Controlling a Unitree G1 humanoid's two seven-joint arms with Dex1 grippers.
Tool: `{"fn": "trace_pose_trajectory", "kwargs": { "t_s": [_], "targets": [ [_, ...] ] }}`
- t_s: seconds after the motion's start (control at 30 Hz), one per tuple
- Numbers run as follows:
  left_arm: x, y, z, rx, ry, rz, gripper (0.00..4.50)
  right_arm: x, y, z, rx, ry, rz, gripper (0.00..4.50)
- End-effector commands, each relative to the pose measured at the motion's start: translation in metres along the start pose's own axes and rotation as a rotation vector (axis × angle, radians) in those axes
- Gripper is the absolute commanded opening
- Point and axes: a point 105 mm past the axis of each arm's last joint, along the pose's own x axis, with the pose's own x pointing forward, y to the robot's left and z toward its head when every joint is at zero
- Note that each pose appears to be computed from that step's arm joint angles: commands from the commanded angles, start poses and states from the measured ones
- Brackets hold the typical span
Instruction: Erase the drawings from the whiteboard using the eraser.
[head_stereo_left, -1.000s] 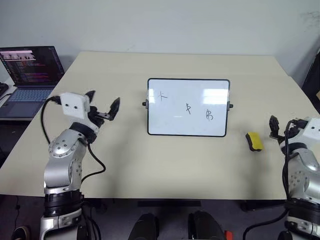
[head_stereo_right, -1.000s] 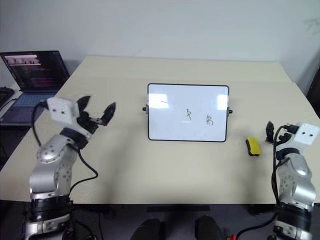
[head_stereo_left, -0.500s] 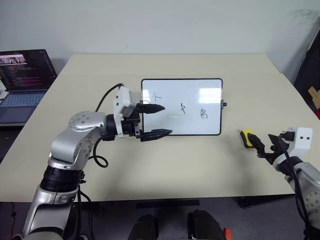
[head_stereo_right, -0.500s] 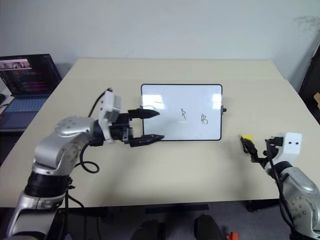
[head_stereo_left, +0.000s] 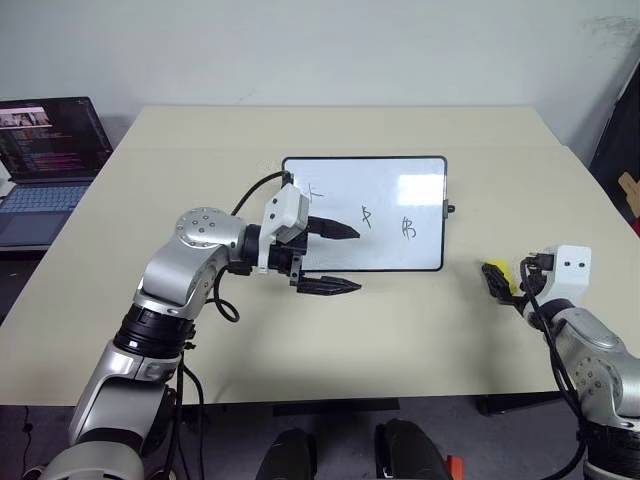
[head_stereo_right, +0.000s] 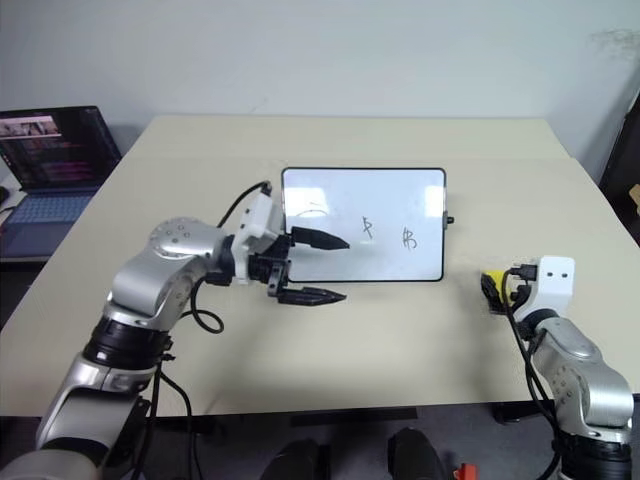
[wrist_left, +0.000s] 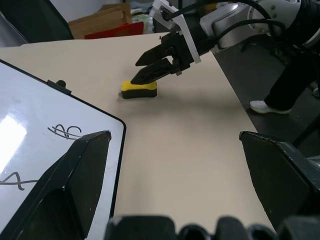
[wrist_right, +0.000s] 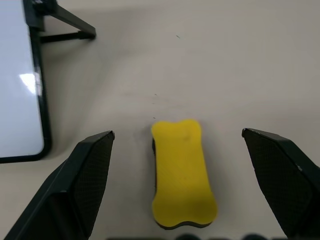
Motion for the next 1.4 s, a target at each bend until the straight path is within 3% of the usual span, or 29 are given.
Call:
{"fn": "trace_pose_trajectory", "kwargs": {
  "t_s": [0.03, 0.53, 0.63, 0.87, 0.9, 1.07, 1.2, 1.4],
  "targets": [
    [-0.001, 0.002, 0.005, 0.037, 0.005, -0.002, 4.50, 0.005, 0.004, 0.011, -0.018, -0.054, 0.015, 4.47],
    [-0.005, 0.001, -0.006, 0.017, 0.018, 0.025, 4.50, 0.018, -0.009, 0.002, 0.010, -0.015, -0.003, 4.47],
    [-0.006, 0.001, -0.007, 0.018, 0.019, 0.027, 4.50, 0.019, -0.009, 0.001, 0.010, -0.009, -0.001, 3.88],
    [-0.008, 0.001, -0.011, 0.005, 0.023, 0.052, 4.50, 0.022, -0.010, 0.002, 0.010, -0.011, -0.005, 1.39],
    [-0.008, 0.001, -0.012, 0.002, 0.024, 0.057, 4.50, 0.022, -0.010, 0.002, 0.011, -0.011, -0.004, 1.21],
    [-0.012, 0.004, -0.017, -0.025, 0.035, 0.119, 4.50, 0.021, -0.006, 0.004, 0.008, -0.021, 0.011, 1.18],
    [-0.026, 0.019, -0.020, -0.050, 0.040, 0.281, 4.50, 0.013, 0.003, 0.011, -0.033, -0.059, 0.046, 1.18],
    [-0.055, 0.041, -0.023, -0.088, 0.084, 0.554, 4.50, -0.018, 0.045, 0.016, -0.212, -0.113, 0.209, 1.18]
  ]
}}
